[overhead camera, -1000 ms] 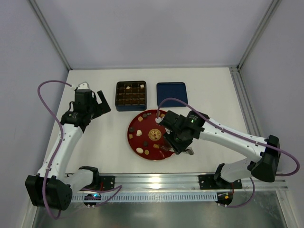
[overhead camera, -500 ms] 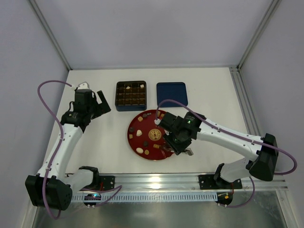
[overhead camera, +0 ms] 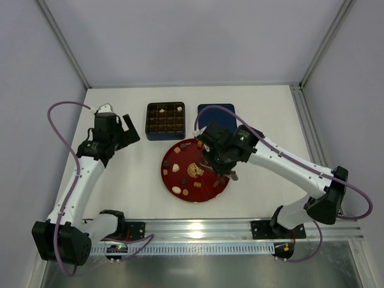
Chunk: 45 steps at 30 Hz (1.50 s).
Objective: Pack the chocolate
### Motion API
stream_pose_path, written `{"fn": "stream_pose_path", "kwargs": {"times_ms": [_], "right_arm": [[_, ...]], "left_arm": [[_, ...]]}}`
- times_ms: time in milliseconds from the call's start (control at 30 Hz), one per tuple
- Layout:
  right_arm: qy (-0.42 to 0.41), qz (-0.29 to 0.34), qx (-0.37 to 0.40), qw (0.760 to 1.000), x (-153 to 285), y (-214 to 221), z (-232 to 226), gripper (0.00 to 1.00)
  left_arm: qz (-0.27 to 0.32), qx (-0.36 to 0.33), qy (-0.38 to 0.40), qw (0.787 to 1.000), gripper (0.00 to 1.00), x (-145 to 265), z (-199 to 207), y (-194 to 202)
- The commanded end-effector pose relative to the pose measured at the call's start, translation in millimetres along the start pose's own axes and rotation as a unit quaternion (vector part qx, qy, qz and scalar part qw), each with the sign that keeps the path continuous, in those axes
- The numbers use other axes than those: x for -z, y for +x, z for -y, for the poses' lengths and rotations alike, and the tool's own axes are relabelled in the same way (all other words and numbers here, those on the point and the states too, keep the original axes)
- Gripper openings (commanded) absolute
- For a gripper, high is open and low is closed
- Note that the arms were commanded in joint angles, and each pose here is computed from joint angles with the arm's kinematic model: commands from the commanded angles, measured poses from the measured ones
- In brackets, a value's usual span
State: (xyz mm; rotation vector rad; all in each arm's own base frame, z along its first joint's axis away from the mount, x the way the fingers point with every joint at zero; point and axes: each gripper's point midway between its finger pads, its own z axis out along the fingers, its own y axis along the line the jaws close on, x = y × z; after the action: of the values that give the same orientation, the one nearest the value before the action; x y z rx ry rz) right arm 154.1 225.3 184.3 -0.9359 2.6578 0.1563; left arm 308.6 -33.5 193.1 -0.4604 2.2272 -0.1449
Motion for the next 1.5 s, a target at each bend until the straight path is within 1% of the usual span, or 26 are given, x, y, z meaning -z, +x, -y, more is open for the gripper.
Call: {"fn": "stream_pose_path", "kwargs": {"times_ms": [0,33,100,133,200,267,300,333,367,433,467,567,600,833,1000,1300,1467], "right_arm": [[0.016,0.072,-0.013,0.997,23.9,-47.6,19.0,0.27],[0.017,0.082,-0.015,0.996,22.8,-59.9,20.1,0.27],[0.013,0.128,-0.027,0.991,32.3,-94.2,26.3,0.28],[0.014,0.128,-0.03,0.991,25.1,-106.3,27.8,0.27],[0.006,0.172,-0.043,0.984,34.7,-141.3,34.1,0.28],[0.0,0.193,-0.042,0.98,33.0,-172.9,34.0,0.27],[0.0,0.198,-0.046,0.979,29.5,-185.2,37.5,0.27],[0.002,0.187,-0.041,0.981,14.1,-194.7,37.5,0.27],[-0.004,0.21,-0.042,0.977,23.2,-213.3,36.4,0.27],[-0.007,0.219,-0.041,0.975,19.6,-230.5,38.1,0.28],[-0.008,0.223,-0.043,0.974,10.3,-245.3,38.1,0.27],[-0.012,0.239,-0.046,0.97,1.8,-268.1,38.0,0.28],[-0.014,0.24,-0.045,0.97,-11.8,-275.8,36.5,0.28],[-0.031,0.248,-0.053,0.967,-63.3,-294.2,27.4,0.28],[-0.029,0.263,-0.058,0.963,-81.3,-307.1,27.3,0.28],[-0.013,0.244,-0.069,0.967,-118.2,-303.3,31.2,0.28],[-0.014,0.237,-0.071,0.969,-125.3,-299.9,30.5,0.28]], "left_arm": [[0.013,0.004,0.006,1.0,1.0,-0.1,1.5,-7.0],[0.014,0.003,0.006,1.0,1.0,-0.1,1.8,-7.3],[0.014,0.004,0.006,1.0,1.0,0.1,1.7,-7.6],[0.014,0.004,0.006,1.0,1.0,0.2,2.2,-7.4],[0.012,0.004,0.006,1.0,1.0,-0.3,1.5,-6.3],[0.012,0.004,0.008,1.0,1.0,-0.4,2.5,-6.6],[0.009,0.004,0.009,1.0,1.0,-1.8,2.8,-5.4],[0.009,0.004,0.01,1.0,1.0,-1.1,3.1,-5.7],[0.01,0.004,0.01,1.0,1.0,-1.2,3.3,-6.1],[0.01,0.004,0.009,1.0,1.0,-0.8,3.0,-6.1],[0.01,0.004,0.009,1.0,1.0,-1.0,2.7,-5.6],[0.01,0.004,0.007,1.0,1.0,-1.6,2.4,-5.9],[0.011,0.004,0.009,1.0,1.0,-0.8,2.7,-6.2],[0.008,0.005,0.01,1.0,1.0,-2.1,3.2,-4.9],[0.009,0.004,0.01,1.0,1.0,-1.4,3.3,-5.4],[0.009,0.004,0.01,1.0,1.0,-1.2,3.1,-5.1],[0.01,0.004,0.011,1.0,1.0,-0.9,3.4,-5.7]]}}
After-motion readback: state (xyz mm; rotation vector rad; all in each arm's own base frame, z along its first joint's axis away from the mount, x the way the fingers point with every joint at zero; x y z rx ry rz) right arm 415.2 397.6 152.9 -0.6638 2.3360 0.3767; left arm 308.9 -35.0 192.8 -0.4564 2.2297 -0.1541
